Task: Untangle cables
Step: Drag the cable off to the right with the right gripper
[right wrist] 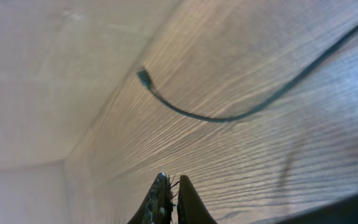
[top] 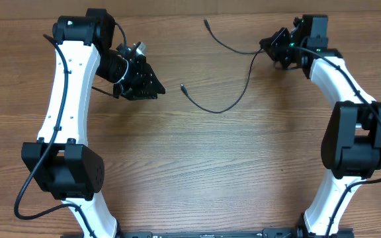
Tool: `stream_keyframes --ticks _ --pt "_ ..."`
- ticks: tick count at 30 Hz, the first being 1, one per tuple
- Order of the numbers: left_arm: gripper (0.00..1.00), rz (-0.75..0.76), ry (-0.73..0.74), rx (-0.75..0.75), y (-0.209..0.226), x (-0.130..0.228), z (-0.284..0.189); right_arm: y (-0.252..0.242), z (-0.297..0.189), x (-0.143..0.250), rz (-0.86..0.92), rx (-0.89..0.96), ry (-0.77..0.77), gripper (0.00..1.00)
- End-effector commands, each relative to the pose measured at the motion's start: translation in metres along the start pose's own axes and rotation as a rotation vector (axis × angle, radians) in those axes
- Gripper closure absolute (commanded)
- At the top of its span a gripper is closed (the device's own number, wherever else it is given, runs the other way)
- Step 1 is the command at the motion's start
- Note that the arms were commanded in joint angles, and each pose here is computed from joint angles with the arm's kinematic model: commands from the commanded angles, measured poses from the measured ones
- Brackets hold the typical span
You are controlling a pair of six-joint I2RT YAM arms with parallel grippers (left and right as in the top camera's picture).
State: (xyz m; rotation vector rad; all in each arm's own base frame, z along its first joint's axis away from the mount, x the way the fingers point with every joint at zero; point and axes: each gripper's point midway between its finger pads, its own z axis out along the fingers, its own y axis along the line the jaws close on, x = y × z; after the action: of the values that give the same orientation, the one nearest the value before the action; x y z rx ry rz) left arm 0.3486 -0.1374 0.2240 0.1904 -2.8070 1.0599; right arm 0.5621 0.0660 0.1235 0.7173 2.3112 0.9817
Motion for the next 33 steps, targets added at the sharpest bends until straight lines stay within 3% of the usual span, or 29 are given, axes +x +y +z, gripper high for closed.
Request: stream_keyframes --ticks 1,8,15,24,32,33 --pt "0.72 0.013 0.000 -0.023 0.004 0.002 -0.001 0.074 -0.071 -0.046 -0.199 -0.130 -0.132 0.96" --pt "0.72 0.012 0.000 -0.024 0.004 0.002 -0.001 0.114 -0.208 -0.120 -0.234 -0.146 -0.347 0.96" --pt "0.73 0.007 0.003 -0.024 0.004 0.003 -0.001 0.095 -0.354 -0.164 -0.221 -0.078 -0.538 0.96" --pt "0.72 0.000 0.014 0.000 0.000 0.005 -0.001 0.034 -0.498 -0.182 -0.167 0.057 -0.779 0.96" --pt "0.73 0.005 0.022 -0.003 -0.001 0.007 0.001 -0.030 -0.577 -0.181 -0.053 0.172 -0.924 0.96" --pt "0.73 0.007 0.021 -0.002 -0.002 0.007 0.001 -0.036 -0.583 -0.181 -0.040 0.189 -0.939 0.83"
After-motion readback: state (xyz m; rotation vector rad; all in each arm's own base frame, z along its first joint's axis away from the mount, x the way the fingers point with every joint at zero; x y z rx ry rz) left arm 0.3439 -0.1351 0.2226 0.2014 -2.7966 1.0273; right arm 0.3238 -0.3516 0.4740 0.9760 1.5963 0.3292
